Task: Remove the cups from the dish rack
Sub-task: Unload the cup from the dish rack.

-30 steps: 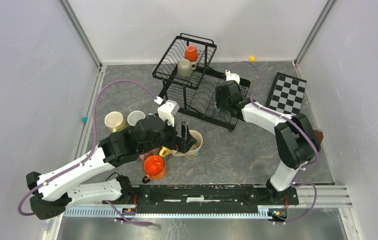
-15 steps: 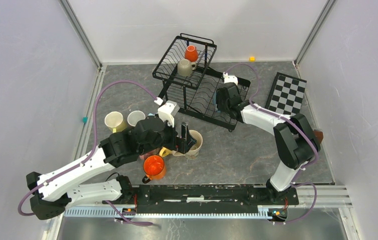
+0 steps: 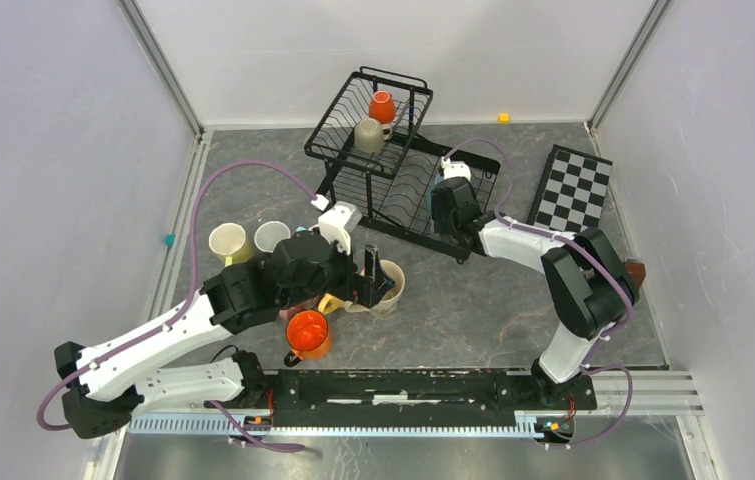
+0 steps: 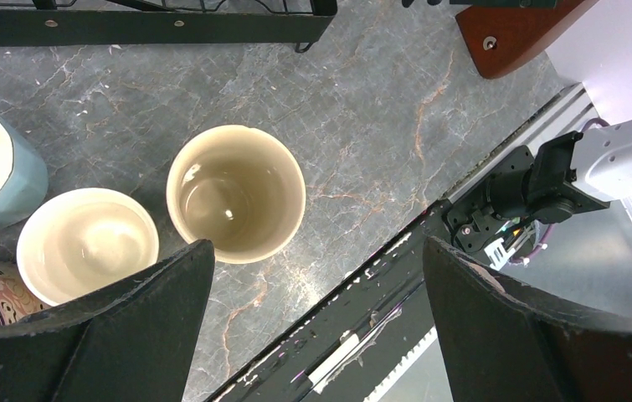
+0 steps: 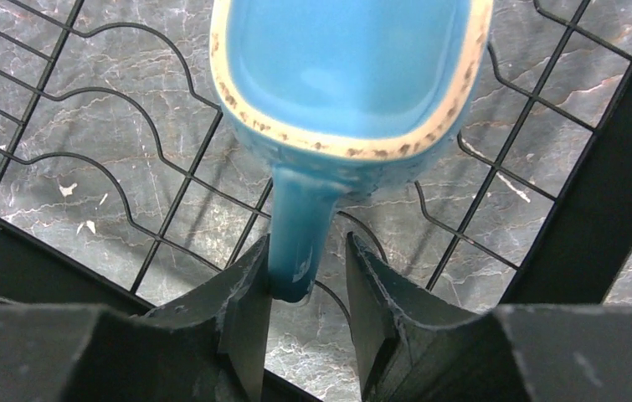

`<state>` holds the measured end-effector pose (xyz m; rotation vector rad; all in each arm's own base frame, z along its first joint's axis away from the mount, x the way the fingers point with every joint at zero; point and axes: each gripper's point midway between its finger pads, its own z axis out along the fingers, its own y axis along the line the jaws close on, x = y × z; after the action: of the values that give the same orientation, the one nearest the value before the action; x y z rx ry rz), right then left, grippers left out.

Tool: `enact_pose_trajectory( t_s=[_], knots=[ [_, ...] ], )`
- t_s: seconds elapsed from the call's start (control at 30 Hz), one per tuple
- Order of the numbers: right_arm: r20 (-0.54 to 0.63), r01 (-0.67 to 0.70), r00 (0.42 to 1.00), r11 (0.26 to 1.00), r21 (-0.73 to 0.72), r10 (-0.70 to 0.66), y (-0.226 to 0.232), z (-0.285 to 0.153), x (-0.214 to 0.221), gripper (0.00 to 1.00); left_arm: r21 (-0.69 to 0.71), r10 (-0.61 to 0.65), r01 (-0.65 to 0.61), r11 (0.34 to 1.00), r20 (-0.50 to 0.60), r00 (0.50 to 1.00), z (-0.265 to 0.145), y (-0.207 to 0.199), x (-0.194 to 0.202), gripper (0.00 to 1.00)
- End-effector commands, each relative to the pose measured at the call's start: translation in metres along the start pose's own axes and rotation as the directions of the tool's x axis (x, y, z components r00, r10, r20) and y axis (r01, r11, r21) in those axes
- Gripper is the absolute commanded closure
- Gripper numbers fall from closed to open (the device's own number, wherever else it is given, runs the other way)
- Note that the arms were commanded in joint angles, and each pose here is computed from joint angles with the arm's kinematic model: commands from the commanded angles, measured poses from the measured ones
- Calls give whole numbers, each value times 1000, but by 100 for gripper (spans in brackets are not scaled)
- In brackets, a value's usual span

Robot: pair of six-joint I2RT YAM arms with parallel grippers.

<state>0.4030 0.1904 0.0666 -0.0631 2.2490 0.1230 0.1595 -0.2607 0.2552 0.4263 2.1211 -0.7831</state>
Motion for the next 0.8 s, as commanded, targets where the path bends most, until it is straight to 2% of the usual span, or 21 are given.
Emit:
enact_pose_trajectory(
  t_s=[0.0, 0.27, 0.33, 0.4, 0.77],
  knots=[
    [105, 5, 994, 1000, -8, -4, 3, -5, -24, 59, 19, -63, 62, 998, 40, 997, 1, -6, -10, 0],
    [159, 54, 986, 998, 11, -55, -1, -4, -34, 76, 7, -70, 70, 998, 39, 997, 1, -4, -9, 0],
    [166, 73, 983, 997, 15, -74, -2, -4, -37, 84, 3, -74, 74, 997, 41, 996, 2, -3, -9, 0],
    [173, 85, 981, 996, 15, -86, -2, -5, -39, 99, 1, -82, 82, 997, 45, 996, 2, -3, -10, 0],
    [263, 76, 962, 997, -11, -71, -4, -43, -70, 100, 29, -197, 195, 980, 90, 976, 11, -3, -8, 0]
  ],
)
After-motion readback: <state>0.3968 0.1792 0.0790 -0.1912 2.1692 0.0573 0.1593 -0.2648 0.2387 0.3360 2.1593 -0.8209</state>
